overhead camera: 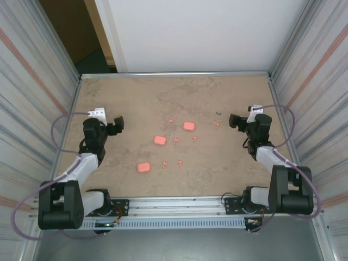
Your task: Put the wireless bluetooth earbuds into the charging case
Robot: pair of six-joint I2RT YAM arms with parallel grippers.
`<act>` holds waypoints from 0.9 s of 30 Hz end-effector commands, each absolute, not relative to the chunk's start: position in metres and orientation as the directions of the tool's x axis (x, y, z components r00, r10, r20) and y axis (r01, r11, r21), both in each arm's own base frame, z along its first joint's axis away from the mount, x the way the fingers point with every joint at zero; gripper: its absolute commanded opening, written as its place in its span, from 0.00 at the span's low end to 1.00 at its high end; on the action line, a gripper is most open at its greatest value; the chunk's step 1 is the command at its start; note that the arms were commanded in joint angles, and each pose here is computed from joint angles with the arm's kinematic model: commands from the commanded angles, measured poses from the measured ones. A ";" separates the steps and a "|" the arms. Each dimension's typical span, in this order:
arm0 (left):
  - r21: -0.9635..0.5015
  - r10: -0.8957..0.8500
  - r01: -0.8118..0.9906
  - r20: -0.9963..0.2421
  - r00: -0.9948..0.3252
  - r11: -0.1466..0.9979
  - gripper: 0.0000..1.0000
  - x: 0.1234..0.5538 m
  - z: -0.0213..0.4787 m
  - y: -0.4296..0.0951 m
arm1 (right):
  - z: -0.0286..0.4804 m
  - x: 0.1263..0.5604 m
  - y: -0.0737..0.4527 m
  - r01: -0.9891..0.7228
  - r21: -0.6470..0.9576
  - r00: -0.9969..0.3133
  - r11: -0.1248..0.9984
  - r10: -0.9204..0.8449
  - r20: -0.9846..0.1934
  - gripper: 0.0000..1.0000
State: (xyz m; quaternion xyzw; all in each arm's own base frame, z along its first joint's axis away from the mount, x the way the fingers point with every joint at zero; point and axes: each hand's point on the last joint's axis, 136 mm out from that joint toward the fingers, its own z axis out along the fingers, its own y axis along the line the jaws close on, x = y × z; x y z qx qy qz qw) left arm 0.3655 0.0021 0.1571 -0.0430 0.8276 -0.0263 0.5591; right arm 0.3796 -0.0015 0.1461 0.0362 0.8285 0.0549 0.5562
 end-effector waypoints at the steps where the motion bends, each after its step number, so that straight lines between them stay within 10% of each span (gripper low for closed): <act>1: -0.181 -0.232 -0.150 -0.842 -0.487 0.972 0.99 0.349 0.148 0.008 | 0.154 0.365 0.034 -0.126 0.177 -0.440 0.976 0.105 -0.892 0.99; 27: -0.641 -0.545 -0.139 -0.495 -0.677 0.755 0.99 0.322 0.123 -0.060 | 0.138 0.298 0.256 -0.726 -0.002 -0.336 0.688 -0.357 -0.871 0.99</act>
